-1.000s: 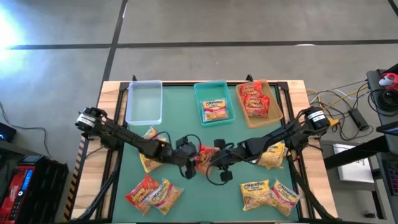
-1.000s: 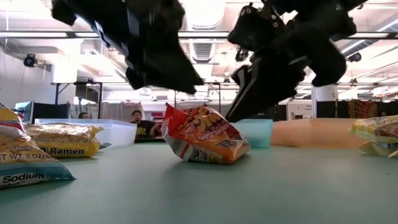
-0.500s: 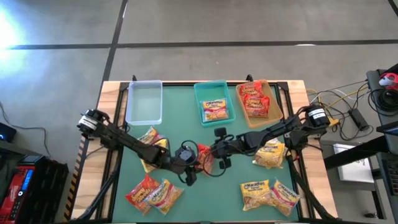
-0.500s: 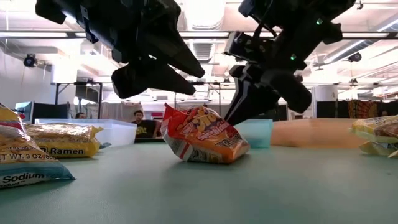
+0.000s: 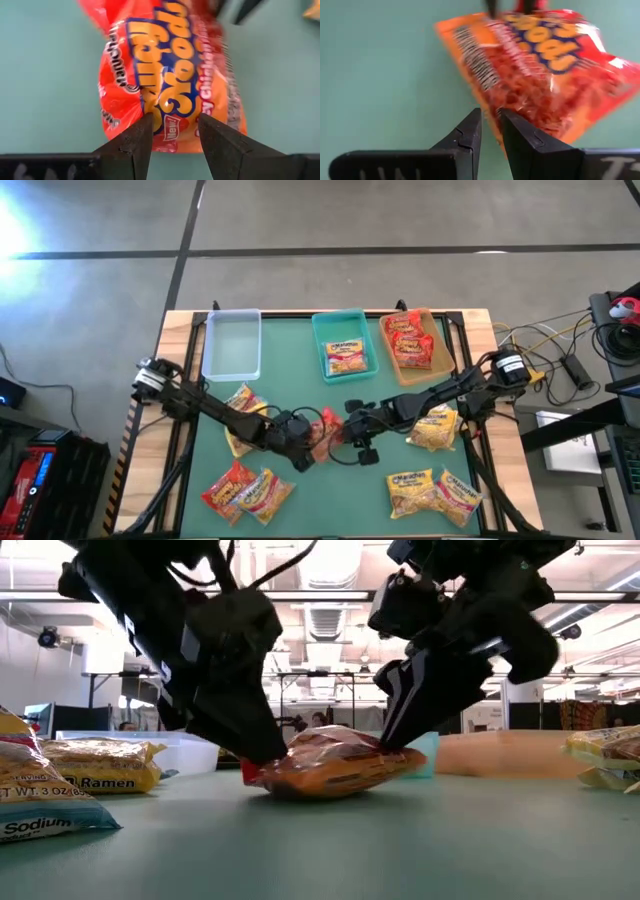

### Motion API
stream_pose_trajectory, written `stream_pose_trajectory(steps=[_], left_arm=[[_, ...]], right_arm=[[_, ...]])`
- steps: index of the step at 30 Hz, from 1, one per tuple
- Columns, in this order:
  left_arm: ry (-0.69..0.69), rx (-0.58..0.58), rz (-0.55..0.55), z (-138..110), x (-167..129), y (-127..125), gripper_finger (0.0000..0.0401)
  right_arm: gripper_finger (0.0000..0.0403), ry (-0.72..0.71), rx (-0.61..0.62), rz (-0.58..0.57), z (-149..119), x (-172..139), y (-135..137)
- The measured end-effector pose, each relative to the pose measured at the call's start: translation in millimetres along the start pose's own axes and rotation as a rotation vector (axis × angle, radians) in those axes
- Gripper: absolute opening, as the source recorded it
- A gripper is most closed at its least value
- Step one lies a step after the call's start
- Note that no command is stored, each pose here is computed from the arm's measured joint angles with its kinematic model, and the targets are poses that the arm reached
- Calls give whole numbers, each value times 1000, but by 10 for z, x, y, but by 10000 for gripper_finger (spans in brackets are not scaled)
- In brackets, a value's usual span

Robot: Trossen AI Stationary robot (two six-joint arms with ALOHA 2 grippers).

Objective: Sort Maruchan noodles
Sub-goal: Put the orange noodle pack into the orange bin

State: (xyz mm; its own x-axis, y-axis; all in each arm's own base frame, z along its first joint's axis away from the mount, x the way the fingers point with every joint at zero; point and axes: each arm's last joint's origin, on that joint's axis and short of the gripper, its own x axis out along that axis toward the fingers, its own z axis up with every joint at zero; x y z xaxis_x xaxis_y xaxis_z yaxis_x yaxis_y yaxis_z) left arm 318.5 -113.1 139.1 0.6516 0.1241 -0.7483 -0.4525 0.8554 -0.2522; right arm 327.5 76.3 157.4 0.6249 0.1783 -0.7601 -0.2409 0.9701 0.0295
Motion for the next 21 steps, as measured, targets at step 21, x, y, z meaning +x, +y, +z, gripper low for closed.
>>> stream_pose_trajectory(steps=[21], left_arm=[[-117,288,165,585,7,261,142]], right_arm=[[63,85,-58,-121,70,-107,165]])
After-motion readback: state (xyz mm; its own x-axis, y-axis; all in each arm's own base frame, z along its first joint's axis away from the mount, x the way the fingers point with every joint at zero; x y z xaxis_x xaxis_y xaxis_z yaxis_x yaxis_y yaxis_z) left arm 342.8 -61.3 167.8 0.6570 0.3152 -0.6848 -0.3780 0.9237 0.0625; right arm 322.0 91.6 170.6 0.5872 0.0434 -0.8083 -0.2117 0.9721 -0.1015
